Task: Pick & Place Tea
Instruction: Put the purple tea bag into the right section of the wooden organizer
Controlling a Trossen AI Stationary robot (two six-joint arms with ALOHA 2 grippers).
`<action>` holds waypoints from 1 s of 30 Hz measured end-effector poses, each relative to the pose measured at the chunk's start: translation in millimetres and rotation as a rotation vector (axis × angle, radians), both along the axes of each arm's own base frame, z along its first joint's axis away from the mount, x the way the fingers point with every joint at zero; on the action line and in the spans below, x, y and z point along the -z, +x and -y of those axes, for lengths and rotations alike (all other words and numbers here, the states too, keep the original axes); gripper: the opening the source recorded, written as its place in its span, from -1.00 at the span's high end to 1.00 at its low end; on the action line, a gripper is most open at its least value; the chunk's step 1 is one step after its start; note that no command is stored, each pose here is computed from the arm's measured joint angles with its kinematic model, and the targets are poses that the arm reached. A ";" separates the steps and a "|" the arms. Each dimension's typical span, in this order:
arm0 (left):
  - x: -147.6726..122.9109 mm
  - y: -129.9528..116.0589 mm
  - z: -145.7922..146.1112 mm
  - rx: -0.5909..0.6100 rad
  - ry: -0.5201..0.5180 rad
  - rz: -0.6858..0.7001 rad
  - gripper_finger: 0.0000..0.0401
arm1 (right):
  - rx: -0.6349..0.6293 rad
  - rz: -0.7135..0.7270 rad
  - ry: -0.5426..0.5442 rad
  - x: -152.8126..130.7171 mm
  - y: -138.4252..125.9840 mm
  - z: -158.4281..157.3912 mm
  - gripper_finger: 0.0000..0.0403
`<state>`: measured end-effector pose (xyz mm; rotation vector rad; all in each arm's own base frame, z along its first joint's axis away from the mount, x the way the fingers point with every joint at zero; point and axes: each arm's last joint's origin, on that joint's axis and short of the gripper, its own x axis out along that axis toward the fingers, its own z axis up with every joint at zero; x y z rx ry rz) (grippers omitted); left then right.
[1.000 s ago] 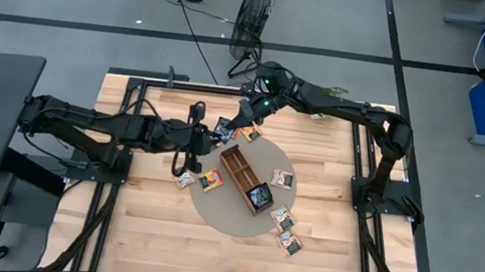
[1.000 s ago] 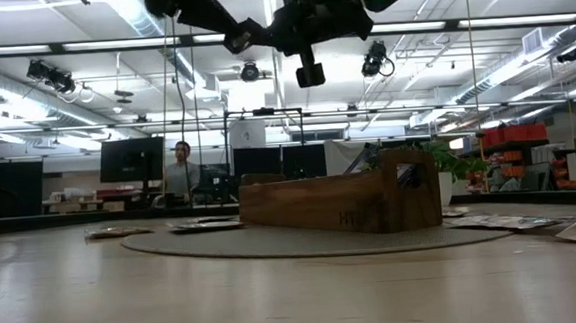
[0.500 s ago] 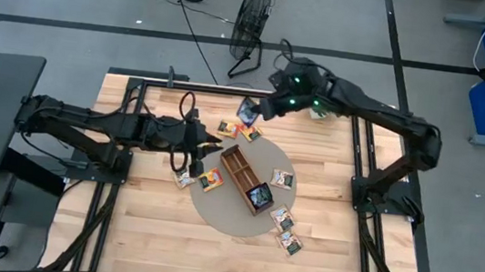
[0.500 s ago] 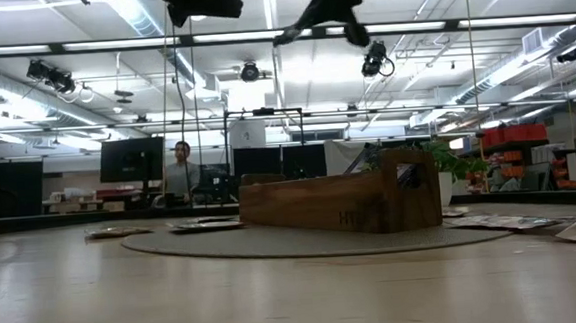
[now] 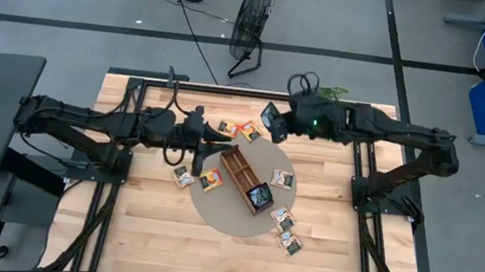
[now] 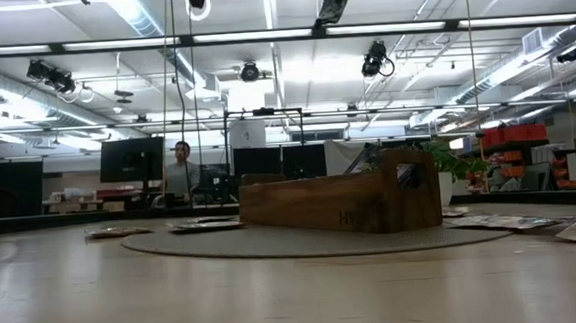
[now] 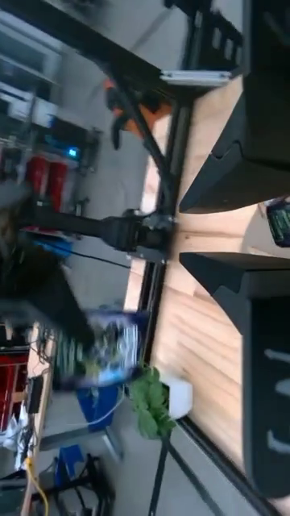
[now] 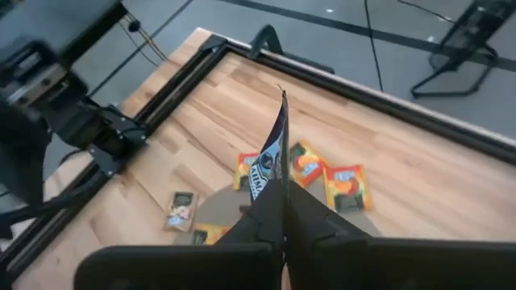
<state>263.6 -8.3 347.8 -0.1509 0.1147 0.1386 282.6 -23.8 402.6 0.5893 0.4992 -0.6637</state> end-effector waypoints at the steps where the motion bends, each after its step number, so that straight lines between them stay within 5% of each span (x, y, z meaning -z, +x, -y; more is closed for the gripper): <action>1: 3.9 -2.8 -1.4 -0.001 -0.023 0.019 0.55 | 0.006 -0.007 -0.004 0.9 -0.4 -5.2 1.00; 12: 35.6 -51.7 -10.1 -0.025 -0.167 0.112 0.56 | 0.096 -0.031 -0.056 13.3 -10.3 -63.8 1.00; 30: 23.9 -128.2 -24.6 -0.143 -0.164 0.119 0.58 | 0.021 -0.048 0.133 126.2 9.6 -126.5 1.00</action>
